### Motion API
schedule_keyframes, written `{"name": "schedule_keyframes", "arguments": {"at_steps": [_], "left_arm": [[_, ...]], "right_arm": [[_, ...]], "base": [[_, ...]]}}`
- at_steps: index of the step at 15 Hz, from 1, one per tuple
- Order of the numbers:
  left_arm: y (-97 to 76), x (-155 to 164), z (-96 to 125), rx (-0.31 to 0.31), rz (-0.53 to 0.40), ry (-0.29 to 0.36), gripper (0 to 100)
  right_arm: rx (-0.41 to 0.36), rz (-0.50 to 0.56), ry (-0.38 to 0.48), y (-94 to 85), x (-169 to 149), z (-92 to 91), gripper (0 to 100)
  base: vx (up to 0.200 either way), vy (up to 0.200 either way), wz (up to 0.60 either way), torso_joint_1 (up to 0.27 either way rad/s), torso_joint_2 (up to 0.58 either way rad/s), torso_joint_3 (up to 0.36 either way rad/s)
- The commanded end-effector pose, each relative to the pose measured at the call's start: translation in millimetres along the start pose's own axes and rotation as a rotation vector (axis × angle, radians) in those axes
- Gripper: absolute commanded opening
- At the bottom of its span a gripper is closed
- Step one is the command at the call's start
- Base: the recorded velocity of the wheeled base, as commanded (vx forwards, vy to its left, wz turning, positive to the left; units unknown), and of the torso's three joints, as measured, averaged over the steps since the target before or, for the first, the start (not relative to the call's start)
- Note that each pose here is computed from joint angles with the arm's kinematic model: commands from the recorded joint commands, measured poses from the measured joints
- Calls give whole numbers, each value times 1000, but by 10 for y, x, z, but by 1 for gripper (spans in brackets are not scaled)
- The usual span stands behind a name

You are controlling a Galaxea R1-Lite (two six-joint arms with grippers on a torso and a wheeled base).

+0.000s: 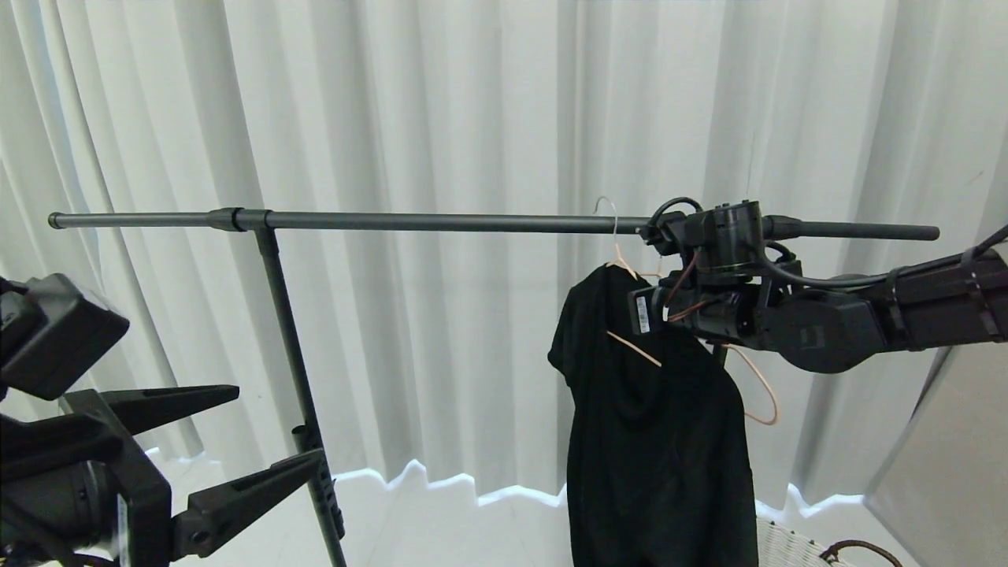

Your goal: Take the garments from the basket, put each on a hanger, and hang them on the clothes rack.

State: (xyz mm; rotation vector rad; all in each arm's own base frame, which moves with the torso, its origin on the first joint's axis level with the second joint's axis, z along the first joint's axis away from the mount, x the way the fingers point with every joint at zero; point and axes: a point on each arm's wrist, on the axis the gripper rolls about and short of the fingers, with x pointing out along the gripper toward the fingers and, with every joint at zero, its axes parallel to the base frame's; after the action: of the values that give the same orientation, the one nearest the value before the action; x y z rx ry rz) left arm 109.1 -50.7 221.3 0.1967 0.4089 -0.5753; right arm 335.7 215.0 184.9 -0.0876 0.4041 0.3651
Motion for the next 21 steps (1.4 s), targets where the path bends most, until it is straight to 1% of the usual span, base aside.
{"name": "schedule_keyframes", "arguments": {"at_steps": [1,7,8,9,11,13,15,16,17,18,19,20,21], "left_arm": [[-22,-59,-14,6,-6,-20,100],[-22,-52,-22,7,-7,-16,100],[-24,-53,-30,7,-7,-14,100],[-24,-53,-30,5,-7,-14,100],[-24,-40,-55,5,-7,-4,100],[-23,-24,-81,5,-5,1,100],[-23,1,-125,5,0,-4,100],[-22,11,-143,6,4,-7,100],[-8,31,-169,6,21,-25,100],[16,44,-209,-3,54,-23,100],[31,48,-248,-7,85,-18,100],[43,44,-261,-12,112,-19,100],[55,33,-276,-17,140,-18,100]], "right_arm": [[-8,4,26,38,71,-66,0],[-8,6,29,44,75,-73,0],[-8,7,26,50,69,-67,100],[-7,8,22,48,54,-53,100],[14,29,4,95,-165,39,100],[71,70,11,177,-540,128,100],[98,111,-30,224,-876,220,100],[98,120,-43,225,-965,240,100],[98,132,-75,199,-1182,296,100],[81,127,-63,138,-1369,305,100],[22,81,10,28,-1602,257,100],[-29,7,102,-129,-1827,180,100],[-53,-63,187,-293,-2064,97,100]], "base": [[0,0,0,0,0,0],[0,0,0,0,0,0],[0,0,0,0,0,0],[0,0,0,0,0,0],[0,0,0,0,0,0],[0,0,0,0,0,0],[0,0,0,0,0,0],[0,0,0,0,0,0],[0,0,0,0,0,0],[0,0,0,0,0,0],[0,0,0,0,0,0],[0,0,0,0,0,0],[0,0,0,0,0,0]]}}
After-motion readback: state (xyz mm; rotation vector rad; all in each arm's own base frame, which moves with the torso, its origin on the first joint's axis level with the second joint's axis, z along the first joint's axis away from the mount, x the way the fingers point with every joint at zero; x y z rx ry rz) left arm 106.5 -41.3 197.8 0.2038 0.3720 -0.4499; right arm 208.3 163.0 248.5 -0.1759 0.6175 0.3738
